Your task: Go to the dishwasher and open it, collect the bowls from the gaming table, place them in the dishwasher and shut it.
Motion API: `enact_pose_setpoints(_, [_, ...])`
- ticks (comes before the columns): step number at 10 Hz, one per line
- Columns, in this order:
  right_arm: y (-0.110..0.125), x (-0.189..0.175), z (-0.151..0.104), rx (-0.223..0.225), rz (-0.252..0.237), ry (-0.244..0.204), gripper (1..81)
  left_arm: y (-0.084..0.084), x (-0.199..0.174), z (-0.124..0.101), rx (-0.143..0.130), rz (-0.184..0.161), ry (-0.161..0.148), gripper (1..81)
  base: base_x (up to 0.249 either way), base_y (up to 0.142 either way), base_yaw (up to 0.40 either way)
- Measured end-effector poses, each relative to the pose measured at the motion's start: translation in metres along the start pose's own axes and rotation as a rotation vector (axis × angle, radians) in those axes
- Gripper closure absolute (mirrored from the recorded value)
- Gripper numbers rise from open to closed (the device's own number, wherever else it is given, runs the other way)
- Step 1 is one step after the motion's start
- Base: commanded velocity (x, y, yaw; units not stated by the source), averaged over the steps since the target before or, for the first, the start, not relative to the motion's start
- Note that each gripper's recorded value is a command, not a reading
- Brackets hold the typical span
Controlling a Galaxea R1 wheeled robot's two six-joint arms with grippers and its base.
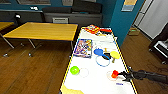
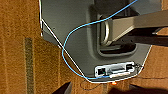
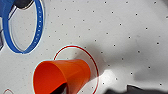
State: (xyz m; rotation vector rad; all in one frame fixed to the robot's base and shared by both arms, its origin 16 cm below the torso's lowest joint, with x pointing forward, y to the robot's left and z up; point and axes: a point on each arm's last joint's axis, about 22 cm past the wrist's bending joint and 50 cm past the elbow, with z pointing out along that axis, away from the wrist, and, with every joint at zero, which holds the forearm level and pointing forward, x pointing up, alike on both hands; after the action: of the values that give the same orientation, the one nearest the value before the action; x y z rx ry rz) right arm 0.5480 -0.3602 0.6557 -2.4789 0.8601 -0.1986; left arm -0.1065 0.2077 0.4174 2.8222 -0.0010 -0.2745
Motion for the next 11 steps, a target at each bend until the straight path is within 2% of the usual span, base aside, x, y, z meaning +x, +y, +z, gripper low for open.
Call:
enact_pose_setpoints(4, [-0.024,-0.015,0.019,0.025,-0.017,-0.026,1.0,-0.001,0.000,0.000,0.002,-0.001,-0.001,1.0,0.000,0.000,0.000])
enact_pose_setpoints(7, [-0.025,-0.011,0.027,0.018,-0.009,-0.012,1.0,-0.003,-0.001,-0.001,0.005,-0.015,-0.003,1.0,0.000,0.000,0.000])
enact_pose_setpoints(8, [-0.023,-0.011,0.030,0.015,0.007,-0.011,81.1,-0.003,-0.001,-0.001,0.006,-0.015,-0.003,1.0,0.000,0.000,0.000])
enact_pose_setpoints(11, [-0.023,-0.012,0.029,0.022,0.008,-0.011,81.1,-0.005,-0.001,-0.001,0.008,-0.017,-0.003,1.0,0.000,0.000,0.000])
